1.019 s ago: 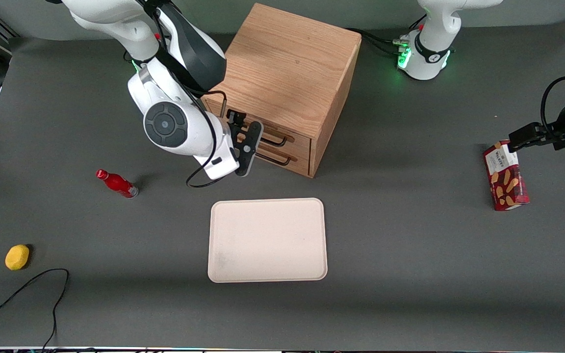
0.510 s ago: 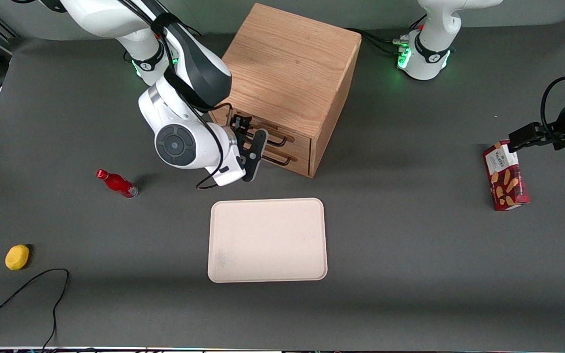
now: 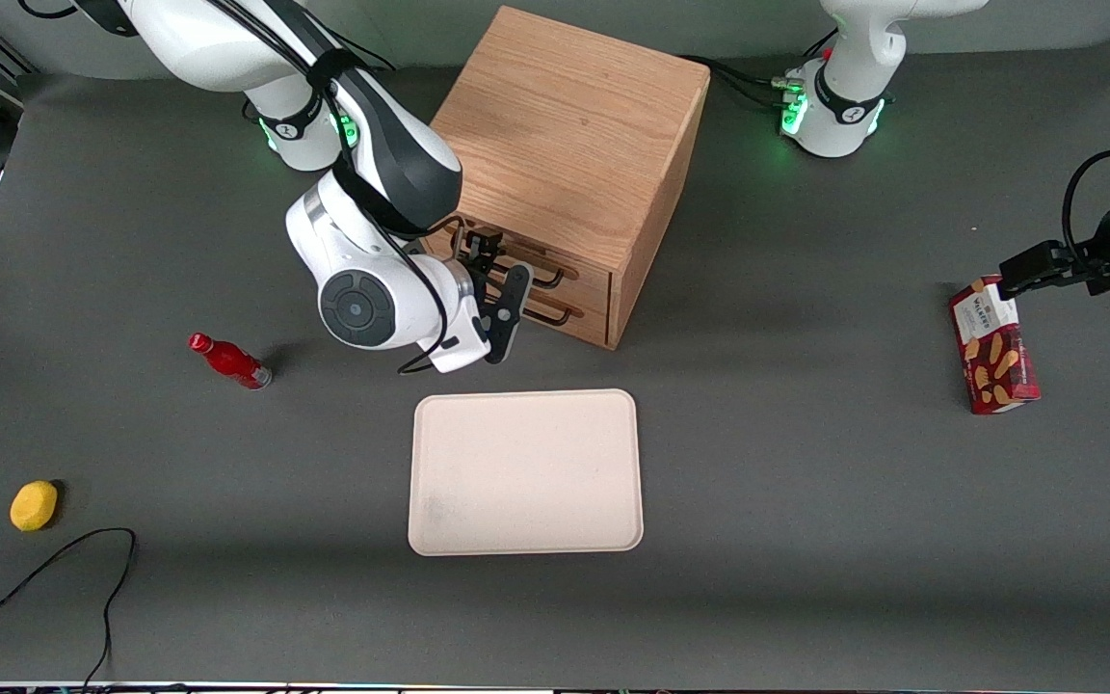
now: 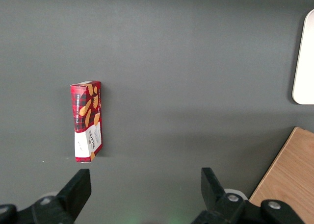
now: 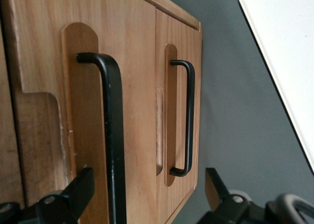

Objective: Open upper drawer

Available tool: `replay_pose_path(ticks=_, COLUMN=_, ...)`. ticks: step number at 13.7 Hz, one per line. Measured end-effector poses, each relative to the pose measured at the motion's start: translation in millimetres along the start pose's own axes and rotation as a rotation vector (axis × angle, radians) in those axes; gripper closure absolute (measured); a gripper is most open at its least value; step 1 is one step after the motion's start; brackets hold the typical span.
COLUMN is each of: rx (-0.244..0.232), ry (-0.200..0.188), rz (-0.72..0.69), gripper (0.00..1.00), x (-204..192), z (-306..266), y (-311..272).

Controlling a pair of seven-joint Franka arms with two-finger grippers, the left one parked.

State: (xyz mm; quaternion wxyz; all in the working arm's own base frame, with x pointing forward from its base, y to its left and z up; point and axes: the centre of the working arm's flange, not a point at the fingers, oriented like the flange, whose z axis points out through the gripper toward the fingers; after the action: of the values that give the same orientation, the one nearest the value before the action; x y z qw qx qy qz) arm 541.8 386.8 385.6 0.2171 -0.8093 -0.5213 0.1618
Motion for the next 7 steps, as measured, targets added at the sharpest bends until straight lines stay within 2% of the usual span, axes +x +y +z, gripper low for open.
replay_pose_path(ticks=7, rx=0.014, ry=-0.005, rz=0.010, gripper=0.00, x=4.1, z=16.5, y=12.3)
